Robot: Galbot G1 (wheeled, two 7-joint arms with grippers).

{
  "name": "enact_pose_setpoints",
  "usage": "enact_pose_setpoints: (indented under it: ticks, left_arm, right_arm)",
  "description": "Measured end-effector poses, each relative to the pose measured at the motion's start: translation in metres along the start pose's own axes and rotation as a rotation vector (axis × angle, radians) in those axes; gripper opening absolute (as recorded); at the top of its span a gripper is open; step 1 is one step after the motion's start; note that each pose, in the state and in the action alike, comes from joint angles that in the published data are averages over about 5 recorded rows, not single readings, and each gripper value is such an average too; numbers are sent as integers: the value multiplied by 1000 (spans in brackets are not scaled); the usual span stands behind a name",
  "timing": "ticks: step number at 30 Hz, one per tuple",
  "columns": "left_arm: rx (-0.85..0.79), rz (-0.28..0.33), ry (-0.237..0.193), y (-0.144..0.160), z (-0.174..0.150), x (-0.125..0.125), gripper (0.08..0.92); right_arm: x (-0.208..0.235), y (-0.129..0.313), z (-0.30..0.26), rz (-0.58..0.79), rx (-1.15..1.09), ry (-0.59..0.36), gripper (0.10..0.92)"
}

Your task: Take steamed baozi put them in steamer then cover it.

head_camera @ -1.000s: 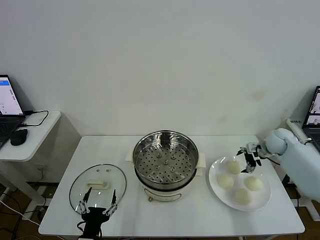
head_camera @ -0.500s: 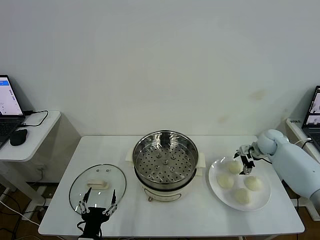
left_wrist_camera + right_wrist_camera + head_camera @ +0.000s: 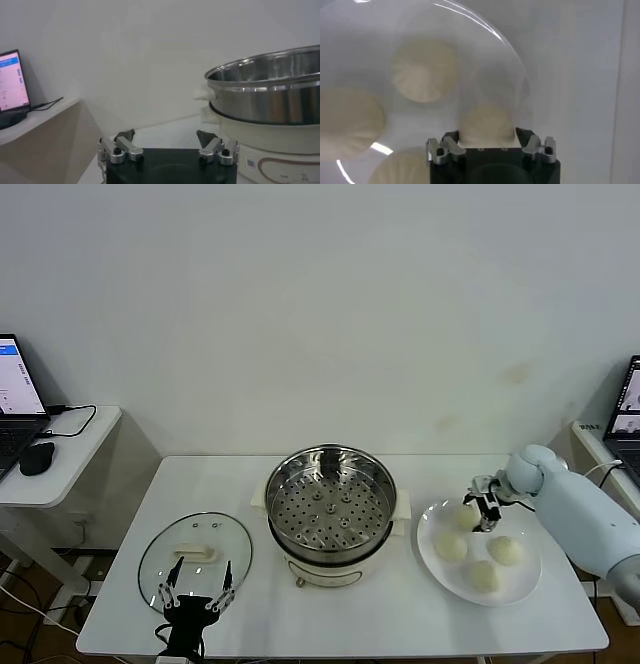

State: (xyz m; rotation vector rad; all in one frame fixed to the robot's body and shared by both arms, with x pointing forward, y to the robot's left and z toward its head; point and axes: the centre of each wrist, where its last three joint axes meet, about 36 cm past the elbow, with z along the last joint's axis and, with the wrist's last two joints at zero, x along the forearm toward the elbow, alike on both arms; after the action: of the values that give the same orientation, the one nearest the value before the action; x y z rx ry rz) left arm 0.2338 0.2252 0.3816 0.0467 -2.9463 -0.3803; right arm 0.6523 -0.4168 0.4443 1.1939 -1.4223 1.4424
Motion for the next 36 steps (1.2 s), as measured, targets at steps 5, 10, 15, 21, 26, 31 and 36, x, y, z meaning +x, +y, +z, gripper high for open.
enact_pose_setpoints:
  ticks: [5,10,15,21,26,31,36]
  left_arm:
    - [2,1,-1,0,-1,0,823]
    - [1,3,-5,1,-3,1,823]
    - [5,10,-6,2,-5,3,823]
    - [18,19,-4,2,-6,5,823]
    - [33,24,-2,3,-6,7,823]
    - [49,27,1,4,-7,8,823]
    - [69,28,1,5,-8,7,823]
  right_arm:
    - [2,1,0,1,-1,0,630]
    - [17,0,3,8,-2,-2,628]
    - [48,-3,7,29,4,-12,628]
    - [104,-14,6,84,32,-35,636]
    - [150,-34,-10,140,75,-71,641]
    - [193,-61,-45,201,146,-121,643]
    - [218,-83,-96,229,255,-176,637]
